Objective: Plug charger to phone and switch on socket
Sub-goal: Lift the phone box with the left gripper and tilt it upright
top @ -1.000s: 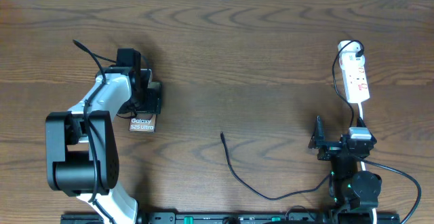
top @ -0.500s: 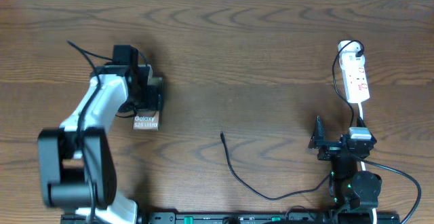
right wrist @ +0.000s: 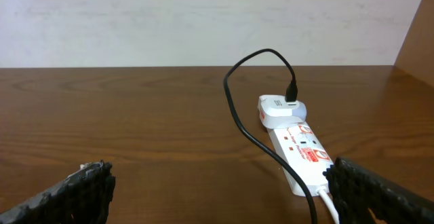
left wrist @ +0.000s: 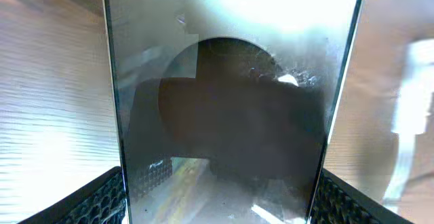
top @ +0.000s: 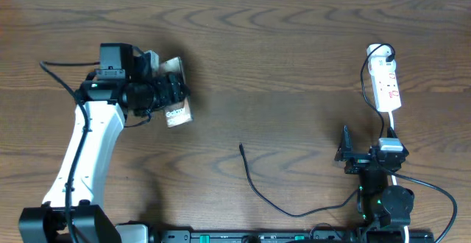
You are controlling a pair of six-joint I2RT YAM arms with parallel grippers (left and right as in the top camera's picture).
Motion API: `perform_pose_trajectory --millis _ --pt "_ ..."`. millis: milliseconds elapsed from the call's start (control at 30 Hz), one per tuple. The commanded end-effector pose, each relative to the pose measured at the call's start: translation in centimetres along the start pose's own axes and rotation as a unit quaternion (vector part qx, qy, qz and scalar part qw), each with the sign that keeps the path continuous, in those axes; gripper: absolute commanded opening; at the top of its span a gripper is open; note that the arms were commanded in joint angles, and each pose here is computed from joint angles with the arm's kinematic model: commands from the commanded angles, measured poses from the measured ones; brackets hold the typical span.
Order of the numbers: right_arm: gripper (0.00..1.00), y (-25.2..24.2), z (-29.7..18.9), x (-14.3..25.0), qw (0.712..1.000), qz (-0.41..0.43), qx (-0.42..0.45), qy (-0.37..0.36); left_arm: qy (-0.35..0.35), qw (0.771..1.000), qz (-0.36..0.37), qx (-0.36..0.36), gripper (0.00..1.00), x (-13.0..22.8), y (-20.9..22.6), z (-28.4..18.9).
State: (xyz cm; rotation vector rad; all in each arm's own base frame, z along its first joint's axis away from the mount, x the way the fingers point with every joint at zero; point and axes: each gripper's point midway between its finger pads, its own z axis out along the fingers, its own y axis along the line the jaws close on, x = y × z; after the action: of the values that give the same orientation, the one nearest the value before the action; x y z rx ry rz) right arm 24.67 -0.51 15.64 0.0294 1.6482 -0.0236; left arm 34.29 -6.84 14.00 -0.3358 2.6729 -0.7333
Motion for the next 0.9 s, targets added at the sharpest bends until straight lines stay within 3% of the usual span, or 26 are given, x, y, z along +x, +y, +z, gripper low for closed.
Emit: perform_pose_trajectory --millis 0,167,400,600,867 --pt "0.99 0.0 0.0 0.1 1.000 -0.007 0.001 0.001 0.009 0.985 -0.088 0.147 0.08 -1.2 -4.4 -2.7" --pt "0.99 0.0 0.0 0.1 1.000 -0.007 0.001 0.001 0.042 0.946 -0.198 0.252 0.08 -2.2 -5.9 -5.4" --pt "0.99 0.0 0.0 0.1 1.000 -0.007 0.001 0.001 0.103 0.888 -0.321 0.314 0.08 -2.3 -6.6 -7.8" --pt "0.99 0.0 0.0 0.1 1.000 -0.007 0.001 0.001 0.165 0.844 -0.364 0.357 0.07 -1.7 -8.2 -9.5" --pt "0.99 0.0 0.0 0.1 1.000 -0.007 0.001 0.001 0.200 0.818 -0.395 0.368 0.07 -1.4 -8.9 -10.2"
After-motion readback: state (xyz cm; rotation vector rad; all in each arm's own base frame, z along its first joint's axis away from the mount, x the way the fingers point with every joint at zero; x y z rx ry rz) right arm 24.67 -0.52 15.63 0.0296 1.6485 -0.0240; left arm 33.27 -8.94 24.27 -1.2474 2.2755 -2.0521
